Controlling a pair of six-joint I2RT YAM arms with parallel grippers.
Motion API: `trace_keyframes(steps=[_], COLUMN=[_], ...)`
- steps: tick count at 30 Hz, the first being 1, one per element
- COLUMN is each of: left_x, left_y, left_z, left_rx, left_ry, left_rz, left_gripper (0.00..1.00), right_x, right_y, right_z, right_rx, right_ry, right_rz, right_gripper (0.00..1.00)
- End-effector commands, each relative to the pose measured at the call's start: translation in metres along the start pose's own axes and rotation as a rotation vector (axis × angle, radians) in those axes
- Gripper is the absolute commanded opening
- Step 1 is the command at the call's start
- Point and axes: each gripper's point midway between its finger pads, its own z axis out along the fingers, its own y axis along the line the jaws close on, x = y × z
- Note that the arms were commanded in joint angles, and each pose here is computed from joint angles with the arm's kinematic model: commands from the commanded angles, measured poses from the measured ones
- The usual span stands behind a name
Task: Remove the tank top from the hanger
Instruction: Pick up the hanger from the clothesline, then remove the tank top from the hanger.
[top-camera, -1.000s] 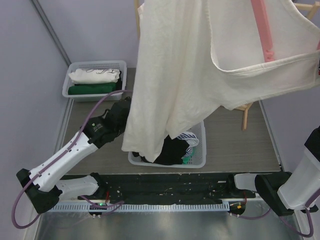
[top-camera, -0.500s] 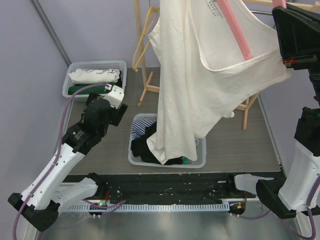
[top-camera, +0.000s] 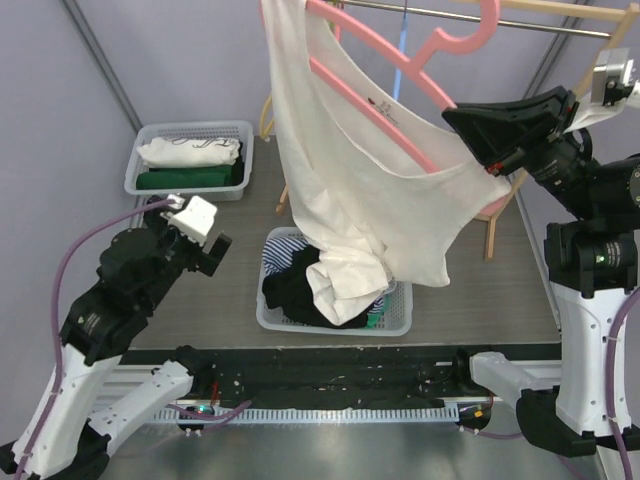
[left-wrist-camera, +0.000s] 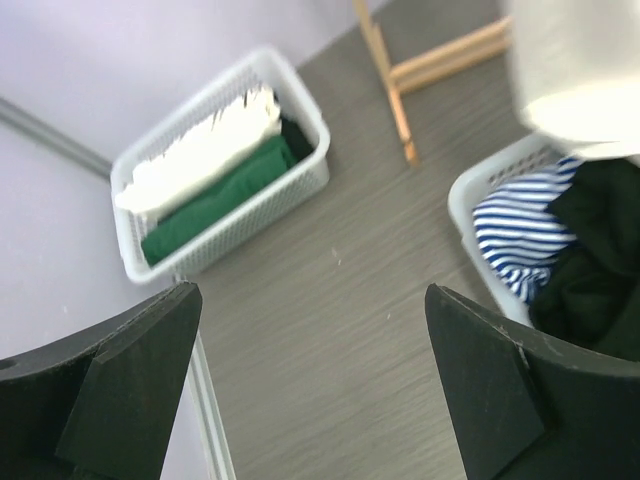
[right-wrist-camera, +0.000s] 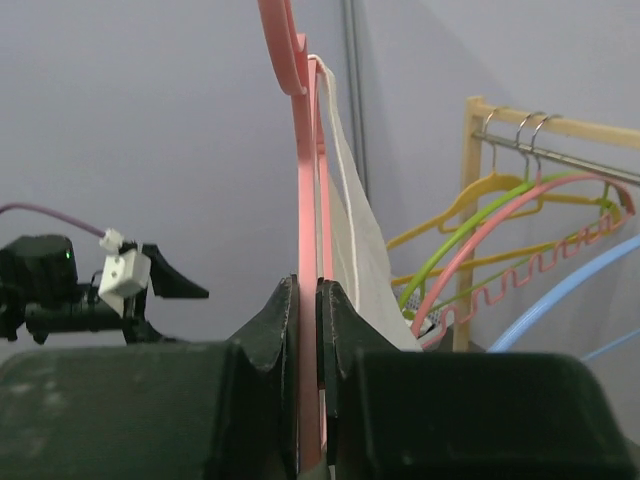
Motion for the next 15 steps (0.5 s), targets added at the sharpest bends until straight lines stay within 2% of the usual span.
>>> trace_keyframes(steps=[1, 6, 11, 15], left_x=[-0.047, -0.078, -0.098, -0.115], left_y=[0.0, -0.002, -0.004, -0.016], left_z=[-0.029, -0.042, -0.038, -0.044], left_rx=[0.085, 0.145, 0.184, 0.282], left_ry=[-0.191, -0.274, -0.29, -0.328], left_rz=[-0.028, -0.06, -0.059, -0.047], left_gripper=[1.0, 1.0, 1.0, 1.0], right_x=[0.0, 0.042, 0.052, 0.057], right_y=[0.046, 0.054, 0.083, 0.097], right_z=[-0.024, -0.041, -0.061, -0.068], right_rx=[-0.139, -0.198, -0.3, -0.365], right_ry=[0.001, 0.081, 0.104, 0.138], right_rz=[-0.051, 0.036, 0.081, 0.097], right_gripper=[0.01, 0.01, 0.01, 0.01])
